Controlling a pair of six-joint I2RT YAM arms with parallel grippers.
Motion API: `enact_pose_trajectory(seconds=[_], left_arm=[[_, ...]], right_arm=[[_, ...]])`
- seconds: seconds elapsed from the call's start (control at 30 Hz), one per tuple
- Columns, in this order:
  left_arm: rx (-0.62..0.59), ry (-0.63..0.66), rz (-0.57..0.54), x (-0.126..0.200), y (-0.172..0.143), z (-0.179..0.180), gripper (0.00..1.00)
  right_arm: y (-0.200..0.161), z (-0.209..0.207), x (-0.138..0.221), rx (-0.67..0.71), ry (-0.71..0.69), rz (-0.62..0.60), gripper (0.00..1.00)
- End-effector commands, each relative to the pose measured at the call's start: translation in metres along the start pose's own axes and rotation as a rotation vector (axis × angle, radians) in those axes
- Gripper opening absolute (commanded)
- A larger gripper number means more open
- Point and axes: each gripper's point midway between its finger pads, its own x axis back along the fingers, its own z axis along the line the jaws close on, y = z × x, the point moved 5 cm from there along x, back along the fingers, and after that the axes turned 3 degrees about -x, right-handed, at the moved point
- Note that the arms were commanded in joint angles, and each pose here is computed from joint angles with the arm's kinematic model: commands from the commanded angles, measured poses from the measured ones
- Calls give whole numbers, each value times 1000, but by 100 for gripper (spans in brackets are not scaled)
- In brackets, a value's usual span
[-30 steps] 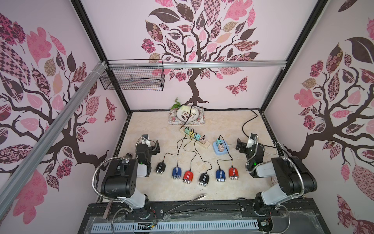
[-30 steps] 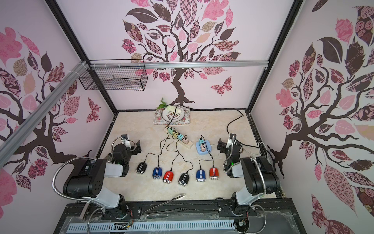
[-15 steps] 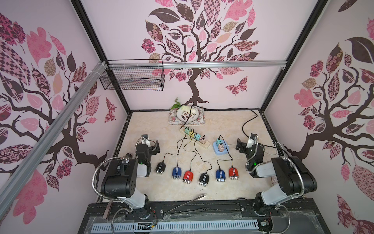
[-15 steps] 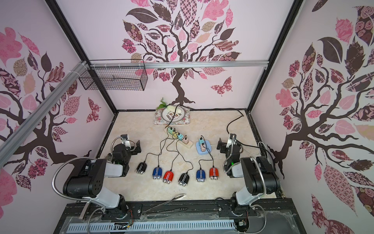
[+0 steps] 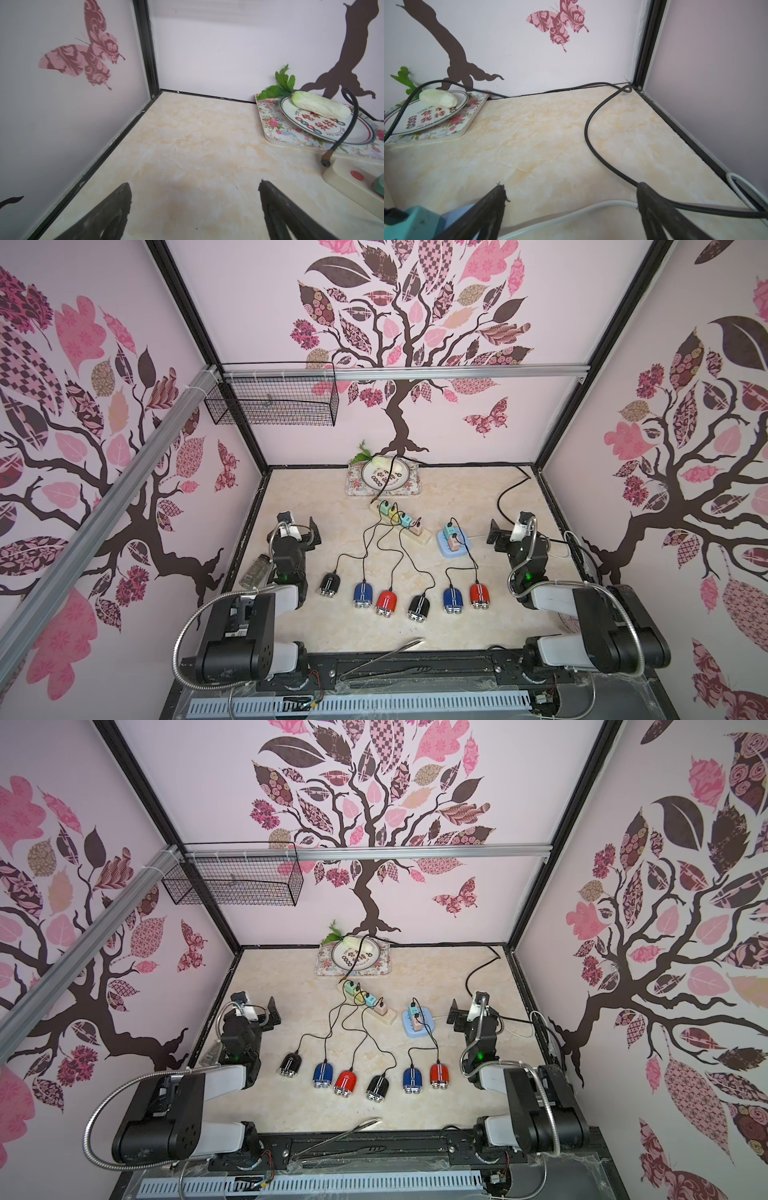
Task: Unplug the electric shaver
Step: Pick up the electric shaver from the center of the board.
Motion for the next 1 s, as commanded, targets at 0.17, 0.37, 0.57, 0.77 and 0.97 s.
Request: enact_pose_trajectory(seconds=[0.17,0.37,0.57,0.77,0.97], left_arm=[[63,131,-171,43,36,8,98],[267,-123,-208,67,67,-19,98],[380,-285,-119,84,98,-52,98],[303,-456,29,80,115,-115,98],[218,-585,151,97,114,-186,98]], right_arm=[[46,-16,-11,-276,-276,99,100],[92,-12,15,-406,-313,171,100],[109,-2,40,-361,-198,151,100],[94,18,41,-308,-127,291,100],[76,28,45,-279,-89,395,100]])
